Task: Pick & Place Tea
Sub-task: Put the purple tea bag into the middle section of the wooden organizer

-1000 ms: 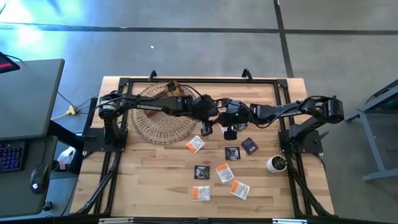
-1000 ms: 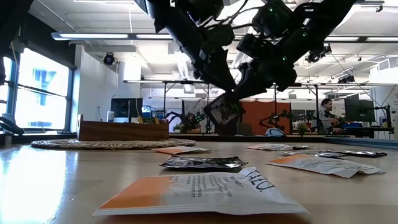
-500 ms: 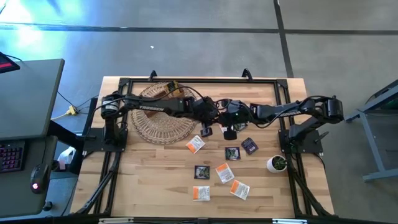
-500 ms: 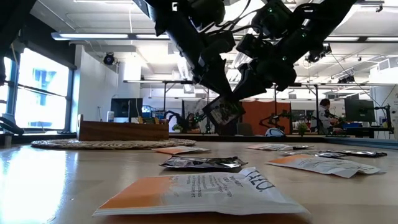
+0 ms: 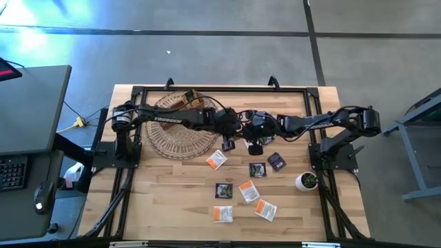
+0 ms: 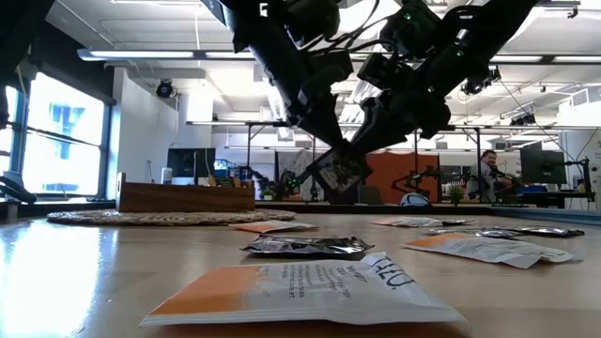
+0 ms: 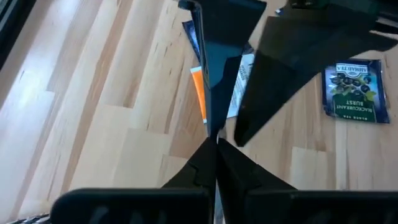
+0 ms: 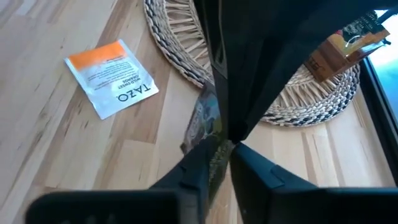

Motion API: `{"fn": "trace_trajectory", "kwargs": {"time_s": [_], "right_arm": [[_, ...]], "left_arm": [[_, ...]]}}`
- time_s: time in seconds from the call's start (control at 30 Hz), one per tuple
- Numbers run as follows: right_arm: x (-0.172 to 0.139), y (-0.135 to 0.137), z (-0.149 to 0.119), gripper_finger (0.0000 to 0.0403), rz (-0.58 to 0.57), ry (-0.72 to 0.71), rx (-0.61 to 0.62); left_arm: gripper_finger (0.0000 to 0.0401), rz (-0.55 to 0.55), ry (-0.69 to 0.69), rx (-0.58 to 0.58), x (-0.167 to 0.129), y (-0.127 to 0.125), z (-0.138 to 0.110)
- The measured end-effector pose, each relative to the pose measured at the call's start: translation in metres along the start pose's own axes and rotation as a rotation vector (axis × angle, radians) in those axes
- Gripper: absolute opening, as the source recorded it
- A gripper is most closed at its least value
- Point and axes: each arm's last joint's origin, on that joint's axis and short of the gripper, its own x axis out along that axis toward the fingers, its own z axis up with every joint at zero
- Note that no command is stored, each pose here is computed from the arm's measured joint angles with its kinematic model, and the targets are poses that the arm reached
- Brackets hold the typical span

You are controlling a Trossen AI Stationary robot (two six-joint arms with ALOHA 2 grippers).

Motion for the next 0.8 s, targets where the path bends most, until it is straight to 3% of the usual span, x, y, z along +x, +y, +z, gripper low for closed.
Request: {"fn": "trace_trajectory", "kwargs": {"time_s": [0.17,0.37,0.5,0.63,0.8], "right_arm": [[0.000,-0.004,-0.001,0.0122,-0.135,0.058,-0.027],[-0.003,-0.011,-0.008,0.0158,-0.372,0.201,-0.062],[-0.005,-0.017,-0.017,0.0161,-0.413,0.284,-0.014],[-0.006,-0.024,-0.024,0.0157,-0.423,0.319,0.052],[-0.006,-0.030,-0.027,0.0157,-0.406,0.308,0.089]], "left_arm": [[0.0000,0.009,0.025,-0.006,0.000,0.001,-0.002],[0.0000,0.058,0.071,-0.148,-0.021,0.008,-0.004],[0.0000,0.238,0.079,-0.154,-0.060,0.019,-0.003],[0.0000,0.397,0.018,-0.166,-0.119,0.027,0.000],[0.0000,0.570,-0.073,-0.286,-0.190,0.035,-0.014]]}}
